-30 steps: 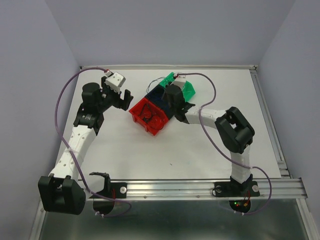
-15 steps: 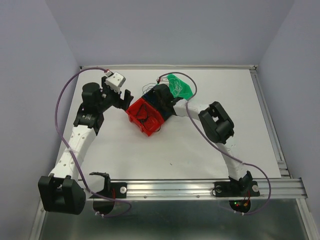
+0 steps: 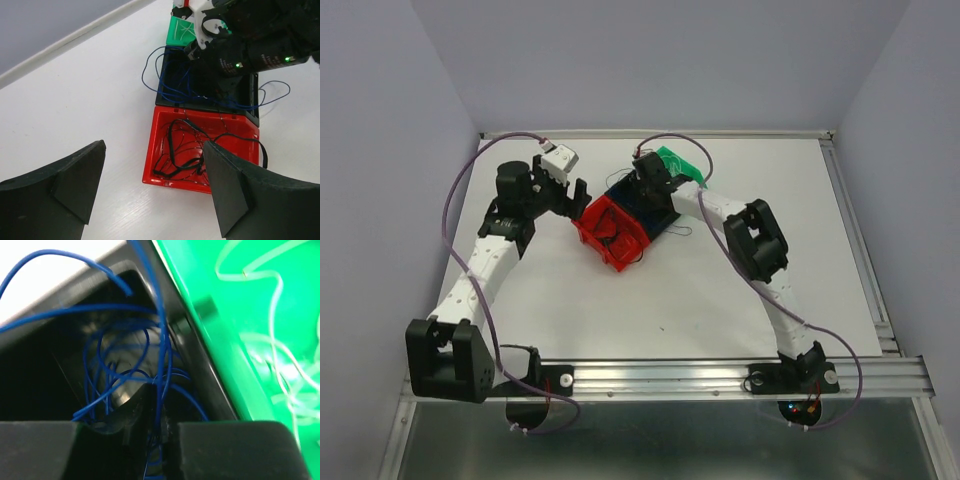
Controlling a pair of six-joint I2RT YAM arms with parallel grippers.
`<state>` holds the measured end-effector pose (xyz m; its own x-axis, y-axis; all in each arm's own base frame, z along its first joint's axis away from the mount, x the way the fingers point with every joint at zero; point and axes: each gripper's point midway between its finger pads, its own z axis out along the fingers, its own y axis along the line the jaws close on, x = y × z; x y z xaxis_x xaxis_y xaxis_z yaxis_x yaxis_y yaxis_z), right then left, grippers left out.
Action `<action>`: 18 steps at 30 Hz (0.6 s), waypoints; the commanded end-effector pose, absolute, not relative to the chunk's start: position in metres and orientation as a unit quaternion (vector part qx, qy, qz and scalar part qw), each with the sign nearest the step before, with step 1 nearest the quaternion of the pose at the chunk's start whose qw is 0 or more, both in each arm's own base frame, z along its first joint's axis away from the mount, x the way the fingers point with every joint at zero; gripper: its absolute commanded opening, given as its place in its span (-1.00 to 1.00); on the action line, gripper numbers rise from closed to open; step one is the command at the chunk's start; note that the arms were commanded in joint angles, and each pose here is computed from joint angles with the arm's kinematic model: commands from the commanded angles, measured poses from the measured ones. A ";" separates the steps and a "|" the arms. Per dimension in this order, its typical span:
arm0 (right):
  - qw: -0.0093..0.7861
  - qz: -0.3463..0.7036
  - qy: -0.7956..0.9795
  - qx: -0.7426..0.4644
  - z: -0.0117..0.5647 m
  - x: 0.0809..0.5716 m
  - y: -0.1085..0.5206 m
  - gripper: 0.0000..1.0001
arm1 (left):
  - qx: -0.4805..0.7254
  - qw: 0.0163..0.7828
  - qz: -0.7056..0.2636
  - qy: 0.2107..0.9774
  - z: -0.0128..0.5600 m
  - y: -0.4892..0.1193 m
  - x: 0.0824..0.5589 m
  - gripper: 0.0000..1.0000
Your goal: Untangle the cables
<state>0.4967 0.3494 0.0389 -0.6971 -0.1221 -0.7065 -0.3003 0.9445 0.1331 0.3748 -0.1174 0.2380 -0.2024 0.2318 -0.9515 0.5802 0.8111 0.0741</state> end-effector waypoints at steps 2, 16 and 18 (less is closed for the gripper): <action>0.403 0.095 0.900 -0.139 0.110 0.488 0.339 -0.28 | 0.260 0.589 -0.145 0.751 0.247 -0.116 0.410 0.80; 0.459 0.092 0.874 -0.129 0.186 0.467 0.329 0.29 | 0.281 0.541 -0.225 0.760 0.230 -0.147 0.477 0.88; 0.446 0.089 0.881 -0.130 0.178 0.454 0.319 0.52 | 0.287 0.534 -0.240 0.758 0.229 -0.152 0.482 0.88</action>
